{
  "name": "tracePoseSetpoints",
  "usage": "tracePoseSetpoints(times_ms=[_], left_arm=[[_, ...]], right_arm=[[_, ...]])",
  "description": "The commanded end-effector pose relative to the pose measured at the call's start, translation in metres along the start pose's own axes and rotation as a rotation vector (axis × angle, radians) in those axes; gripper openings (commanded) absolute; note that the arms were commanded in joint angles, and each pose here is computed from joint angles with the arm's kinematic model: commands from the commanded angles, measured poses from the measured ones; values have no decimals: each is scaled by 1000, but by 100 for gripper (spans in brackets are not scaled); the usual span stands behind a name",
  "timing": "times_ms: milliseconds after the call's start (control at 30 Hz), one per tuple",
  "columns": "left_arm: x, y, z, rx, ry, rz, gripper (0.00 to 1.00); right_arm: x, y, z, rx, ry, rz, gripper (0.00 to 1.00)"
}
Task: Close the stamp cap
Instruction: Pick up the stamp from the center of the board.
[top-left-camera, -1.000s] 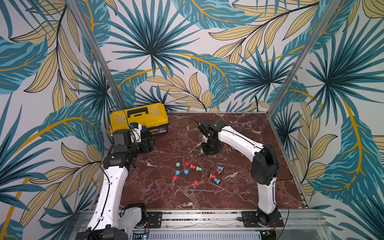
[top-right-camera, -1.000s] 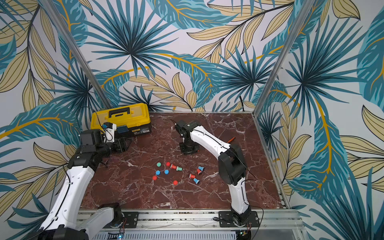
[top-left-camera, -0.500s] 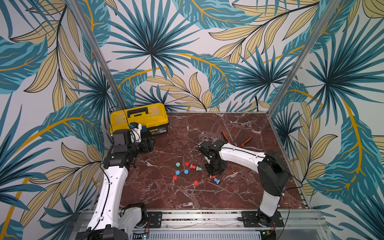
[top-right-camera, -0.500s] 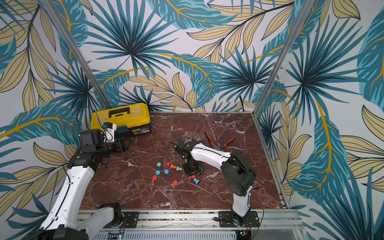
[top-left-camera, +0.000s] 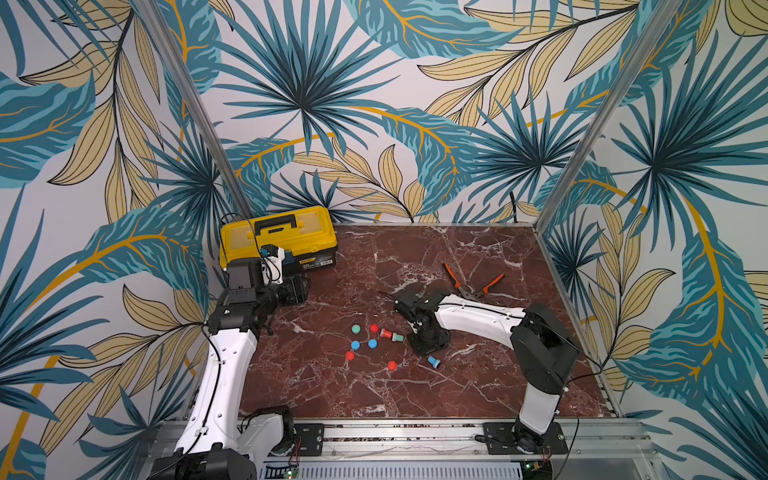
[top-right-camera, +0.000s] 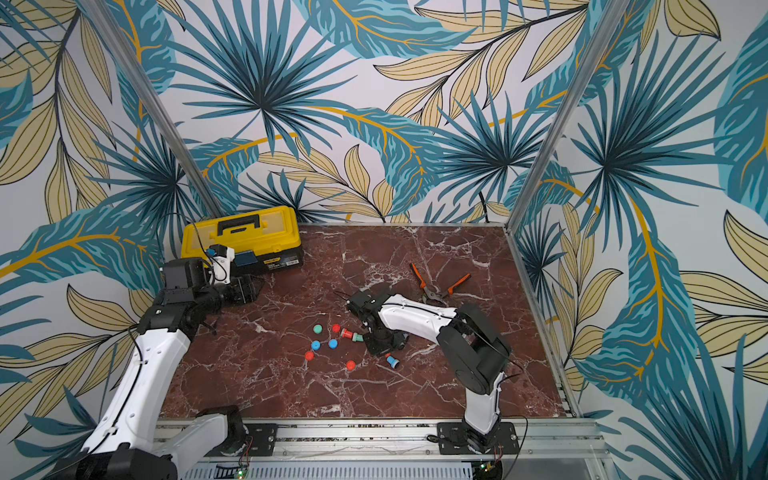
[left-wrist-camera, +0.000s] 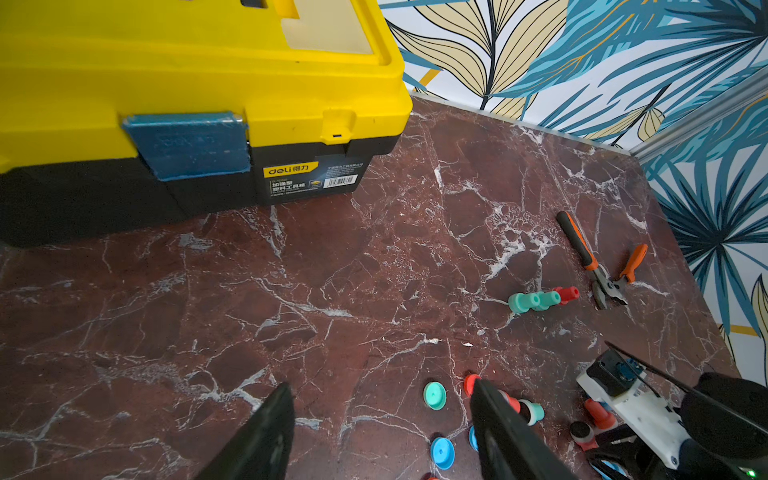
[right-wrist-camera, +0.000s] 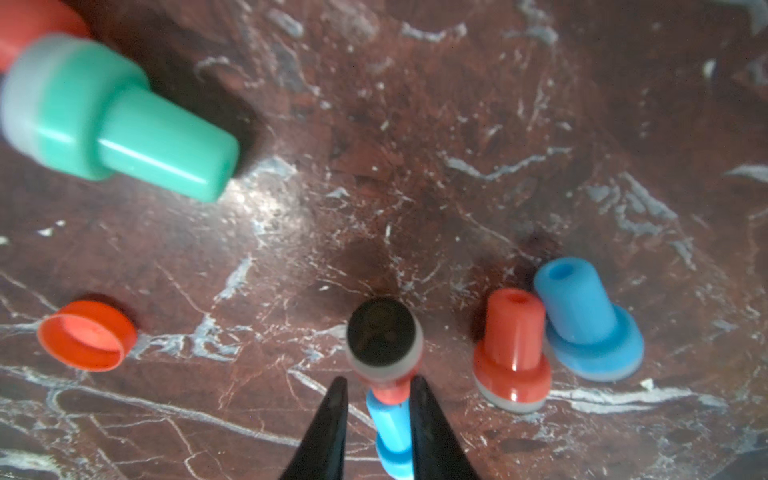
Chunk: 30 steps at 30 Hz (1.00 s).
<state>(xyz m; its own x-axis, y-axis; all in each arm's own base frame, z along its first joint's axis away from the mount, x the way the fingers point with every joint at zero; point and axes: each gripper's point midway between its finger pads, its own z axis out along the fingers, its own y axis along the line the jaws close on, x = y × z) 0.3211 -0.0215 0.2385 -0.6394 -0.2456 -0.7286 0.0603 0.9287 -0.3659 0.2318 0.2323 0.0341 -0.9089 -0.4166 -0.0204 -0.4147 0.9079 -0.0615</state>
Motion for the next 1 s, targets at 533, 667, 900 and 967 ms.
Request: tracePoseSetpoints(times_ms=[533, 667, 900, 967], left_arm=[[-1, 2, 1, 6, -14, -5, 69], [-1, 2, 2, 5, -11, -7, 69], [2, 0, 3, 19, -5, -3, 69], [2, -6, 4, 42, -3, 13, 69]], right_arm=[[0, 0, 21, 24, -37, 23, 28], [1, 0, 24, 25, -40, 31, 26], [-9, -1, 6, 12, -125, 40, 18], [-15, 0, -7, -6, -181, 30, 17]])
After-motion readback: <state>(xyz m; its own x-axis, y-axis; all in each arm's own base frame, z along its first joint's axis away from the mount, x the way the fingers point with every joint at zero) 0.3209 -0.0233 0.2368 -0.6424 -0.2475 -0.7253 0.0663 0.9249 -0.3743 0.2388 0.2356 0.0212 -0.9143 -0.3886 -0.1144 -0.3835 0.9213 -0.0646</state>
